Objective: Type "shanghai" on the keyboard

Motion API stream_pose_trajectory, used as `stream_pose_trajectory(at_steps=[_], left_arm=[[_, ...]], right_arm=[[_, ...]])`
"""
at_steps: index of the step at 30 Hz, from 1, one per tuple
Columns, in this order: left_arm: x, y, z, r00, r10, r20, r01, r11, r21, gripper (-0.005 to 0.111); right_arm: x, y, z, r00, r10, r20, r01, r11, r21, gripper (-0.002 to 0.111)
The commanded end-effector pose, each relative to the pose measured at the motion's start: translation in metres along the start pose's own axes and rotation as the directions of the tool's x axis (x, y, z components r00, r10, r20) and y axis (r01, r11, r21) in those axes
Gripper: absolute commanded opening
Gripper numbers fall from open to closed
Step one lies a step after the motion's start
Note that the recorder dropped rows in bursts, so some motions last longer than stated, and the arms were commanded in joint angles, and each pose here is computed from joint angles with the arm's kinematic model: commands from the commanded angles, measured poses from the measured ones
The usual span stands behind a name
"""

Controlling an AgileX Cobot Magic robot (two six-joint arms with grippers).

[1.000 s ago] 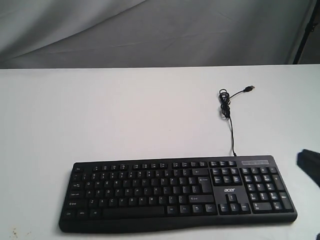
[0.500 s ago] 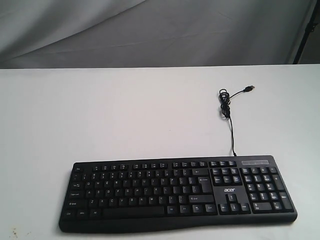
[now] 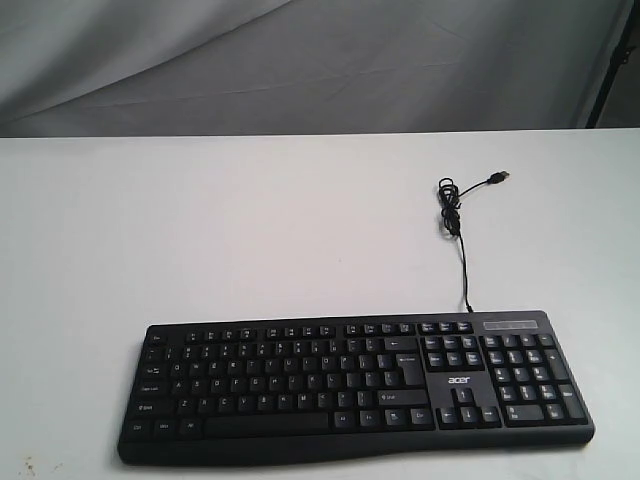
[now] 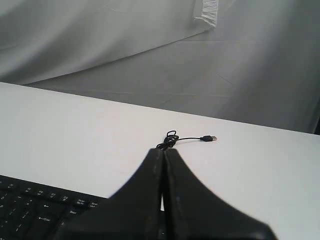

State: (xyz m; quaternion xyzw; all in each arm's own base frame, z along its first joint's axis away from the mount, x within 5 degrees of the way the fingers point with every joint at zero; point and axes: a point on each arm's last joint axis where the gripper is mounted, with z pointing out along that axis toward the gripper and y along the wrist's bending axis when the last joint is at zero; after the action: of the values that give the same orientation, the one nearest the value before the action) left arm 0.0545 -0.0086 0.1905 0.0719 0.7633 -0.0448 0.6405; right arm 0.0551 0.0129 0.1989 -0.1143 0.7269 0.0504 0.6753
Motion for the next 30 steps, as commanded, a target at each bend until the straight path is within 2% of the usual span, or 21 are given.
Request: stream_pose_trajectory(at_steps=[1, 30], left_arm=[[0.0007, -0.0001, 0.0001, 1.000, 0.002, 0.005, -0.002, 1.000, 0.002, 0.000], [0.0007, -0.0001, 0.0001, 1.000, 0.002, 0.005, -0.002, 1.000, 0.002, 0.000]], right_arm=[[0.0015, -0.0003, -0.0003, 1.000, -0.009, -0.003, 0.009, 1.000, 0.006, 0.000], [0.0015, -0.0002, -0.0003, 1.000, 0.001, -0.003, -0.001, 1.000, 0.006, 0.000]])
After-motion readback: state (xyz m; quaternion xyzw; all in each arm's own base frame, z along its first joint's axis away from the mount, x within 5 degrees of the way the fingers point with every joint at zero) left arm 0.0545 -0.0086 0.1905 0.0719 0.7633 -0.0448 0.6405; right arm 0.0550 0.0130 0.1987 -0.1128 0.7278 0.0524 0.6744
